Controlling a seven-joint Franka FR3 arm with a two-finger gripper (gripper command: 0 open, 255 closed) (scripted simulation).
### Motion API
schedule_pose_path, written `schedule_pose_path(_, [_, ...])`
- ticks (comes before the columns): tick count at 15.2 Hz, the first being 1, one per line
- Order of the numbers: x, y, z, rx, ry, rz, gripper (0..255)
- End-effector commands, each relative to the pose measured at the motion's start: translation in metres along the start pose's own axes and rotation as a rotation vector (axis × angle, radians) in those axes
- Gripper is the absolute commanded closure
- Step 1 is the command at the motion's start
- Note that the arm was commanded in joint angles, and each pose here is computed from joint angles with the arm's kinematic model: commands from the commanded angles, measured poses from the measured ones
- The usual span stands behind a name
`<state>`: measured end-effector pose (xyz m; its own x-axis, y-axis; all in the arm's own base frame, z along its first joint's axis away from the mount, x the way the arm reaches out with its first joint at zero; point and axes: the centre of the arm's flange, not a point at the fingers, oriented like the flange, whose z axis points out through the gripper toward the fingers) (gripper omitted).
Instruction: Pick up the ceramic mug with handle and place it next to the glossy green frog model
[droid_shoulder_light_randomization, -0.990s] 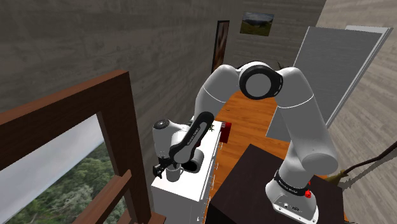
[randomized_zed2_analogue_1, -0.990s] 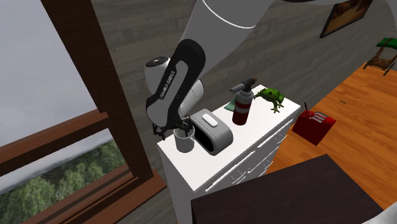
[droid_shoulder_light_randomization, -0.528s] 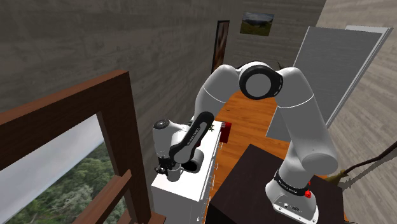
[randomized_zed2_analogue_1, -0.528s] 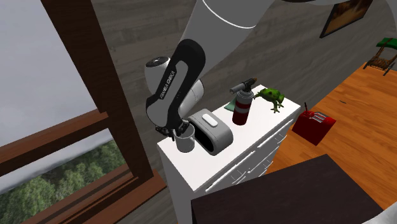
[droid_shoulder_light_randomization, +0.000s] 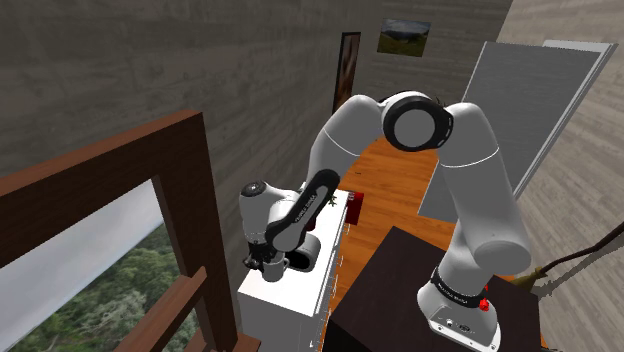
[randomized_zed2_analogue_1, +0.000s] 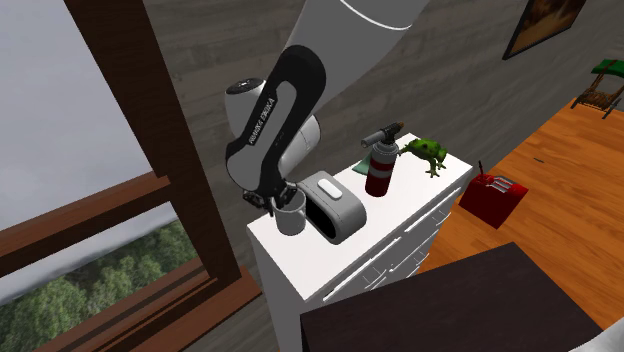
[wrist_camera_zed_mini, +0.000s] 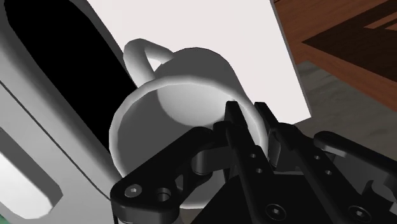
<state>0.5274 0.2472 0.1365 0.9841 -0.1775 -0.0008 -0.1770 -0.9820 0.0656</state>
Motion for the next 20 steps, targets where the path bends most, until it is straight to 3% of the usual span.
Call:
schedule_pose_path(1, [0.0, 0.001, -0.011, 0.0, 0.0, 0.0, 255])
schedule_pose_path(20, [0.0, 0.007, -0.111, 0.0, 0.0, 0.0, 255])
